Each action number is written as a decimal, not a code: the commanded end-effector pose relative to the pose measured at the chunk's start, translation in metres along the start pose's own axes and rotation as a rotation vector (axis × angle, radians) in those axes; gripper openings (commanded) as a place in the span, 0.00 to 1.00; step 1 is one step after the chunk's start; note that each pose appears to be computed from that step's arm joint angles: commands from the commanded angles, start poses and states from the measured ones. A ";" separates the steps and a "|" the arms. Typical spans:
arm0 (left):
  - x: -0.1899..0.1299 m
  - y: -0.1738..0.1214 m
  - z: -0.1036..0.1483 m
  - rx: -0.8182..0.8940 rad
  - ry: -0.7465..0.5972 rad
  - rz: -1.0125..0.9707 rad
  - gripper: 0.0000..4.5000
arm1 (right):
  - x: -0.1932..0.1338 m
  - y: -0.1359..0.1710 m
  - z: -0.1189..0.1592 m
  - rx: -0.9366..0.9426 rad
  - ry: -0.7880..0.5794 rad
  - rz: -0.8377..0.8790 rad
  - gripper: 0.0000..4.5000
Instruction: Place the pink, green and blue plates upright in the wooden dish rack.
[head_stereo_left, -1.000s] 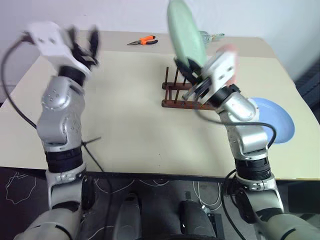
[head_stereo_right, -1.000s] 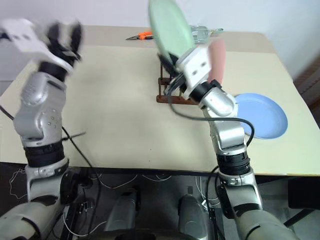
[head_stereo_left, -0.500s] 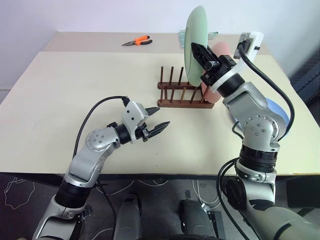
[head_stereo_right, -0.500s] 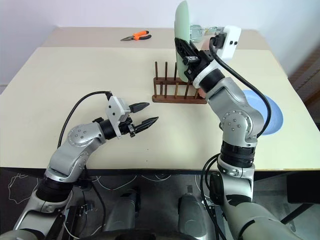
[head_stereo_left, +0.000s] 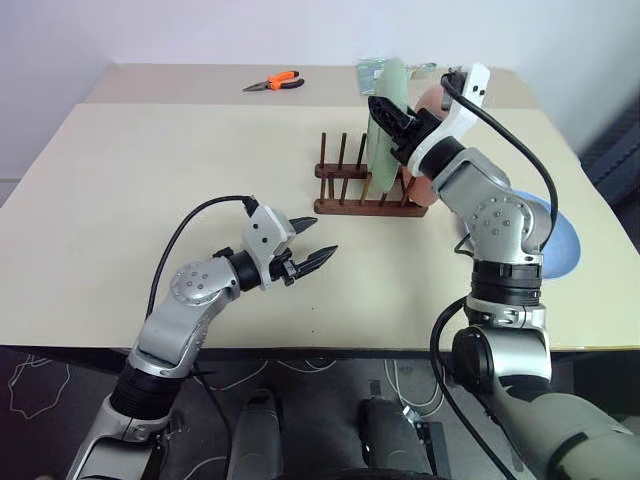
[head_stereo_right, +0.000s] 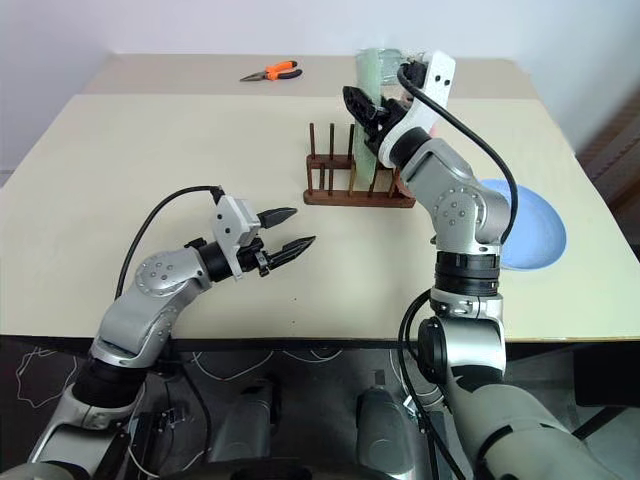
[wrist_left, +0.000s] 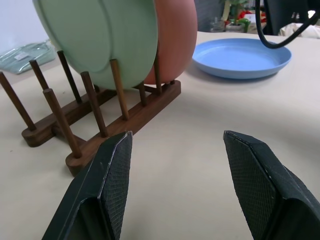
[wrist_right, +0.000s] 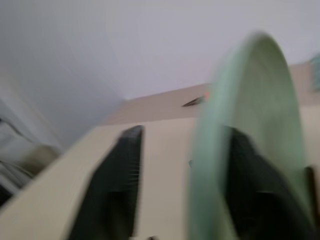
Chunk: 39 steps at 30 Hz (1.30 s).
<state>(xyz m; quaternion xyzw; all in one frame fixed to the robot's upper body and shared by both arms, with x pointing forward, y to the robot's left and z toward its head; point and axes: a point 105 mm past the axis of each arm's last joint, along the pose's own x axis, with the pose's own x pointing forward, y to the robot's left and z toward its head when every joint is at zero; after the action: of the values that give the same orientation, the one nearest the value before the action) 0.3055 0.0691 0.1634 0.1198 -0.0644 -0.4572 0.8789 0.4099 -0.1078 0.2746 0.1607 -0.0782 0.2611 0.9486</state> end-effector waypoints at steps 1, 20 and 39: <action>0.000 -0.001 0.014 0.038 -0.036 -0.001 0.66 | 0.001 0.017 0.031 -0.239 -0.118 0.064 0.64; 0.009 -0.005 0.013 0.045 -0.049 -0.048 0.66 | -0.111 -0.061 0.082 -0.691 -0.070 -0.136 0.99; 0.018 -0.007 0.018 0.067 -0.074 -0.102 0.66 | -0.178 -0.136 -0.088 -0.758 0.641 -0.340 0.33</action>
<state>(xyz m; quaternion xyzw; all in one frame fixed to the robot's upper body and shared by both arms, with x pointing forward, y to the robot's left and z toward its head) 0.3087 0.0490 0.1683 0.1307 -0.0824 -0.5035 0.8500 0.3316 -0.2658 0.1067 -0.2611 0.1655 0.1131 0.9443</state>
